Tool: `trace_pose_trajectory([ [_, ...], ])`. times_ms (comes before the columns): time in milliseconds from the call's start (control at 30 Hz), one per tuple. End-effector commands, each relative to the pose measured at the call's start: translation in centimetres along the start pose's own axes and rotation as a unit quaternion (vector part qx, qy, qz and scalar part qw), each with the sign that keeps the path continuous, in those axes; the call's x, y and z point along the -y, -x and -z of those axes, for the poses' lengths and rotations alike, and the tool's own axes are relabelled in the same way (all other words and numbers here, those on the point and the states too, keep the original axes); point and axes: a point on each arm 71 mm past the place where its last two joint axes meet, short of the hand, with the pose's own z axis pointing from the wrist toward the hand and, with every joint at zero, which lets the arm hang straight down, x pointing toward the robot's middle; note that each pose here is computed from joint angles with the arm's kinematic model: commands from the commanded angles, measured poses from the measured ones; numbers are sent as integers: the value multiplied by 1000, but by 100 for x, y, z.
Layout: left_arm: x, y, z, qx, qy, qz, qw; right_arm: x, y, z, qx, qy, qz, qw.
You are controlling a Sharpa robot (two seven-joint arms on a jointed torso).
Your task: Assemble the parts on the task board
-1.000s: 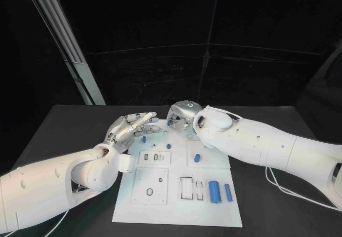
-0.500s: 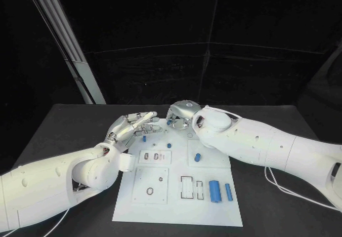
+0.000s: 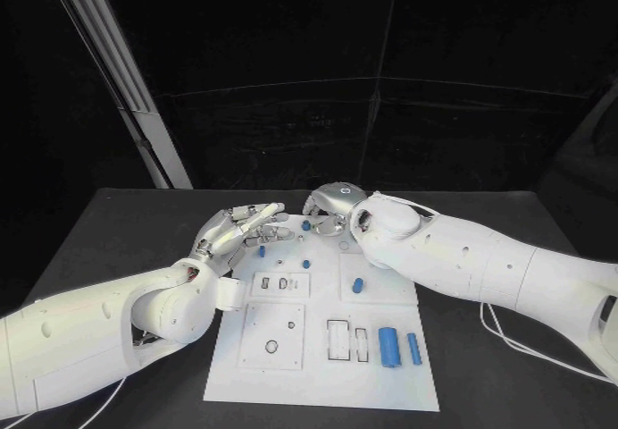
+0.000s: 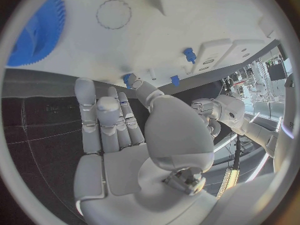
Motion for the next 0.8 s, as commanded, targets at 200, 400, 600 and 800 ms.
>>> trace_pose_trajectory([
  [200, 12, -5, -4, -5, -1, 2, 1000, -1, 25, 2, 5, -3, -5, 1000],
  [400, 14, -6, 1, -6, -1, 3, 1000, 153, 81, 127, 23, -27, -27, 999],
  [600, 32, 33, 17, 1, -7, -1, 1000, 416, 159, 445, 9, -75, -83, 994],
  [800, 44, 76, 33, 6, -8, -4, 1000, 653, 229, 687, -31, -119, -115, 986],
])
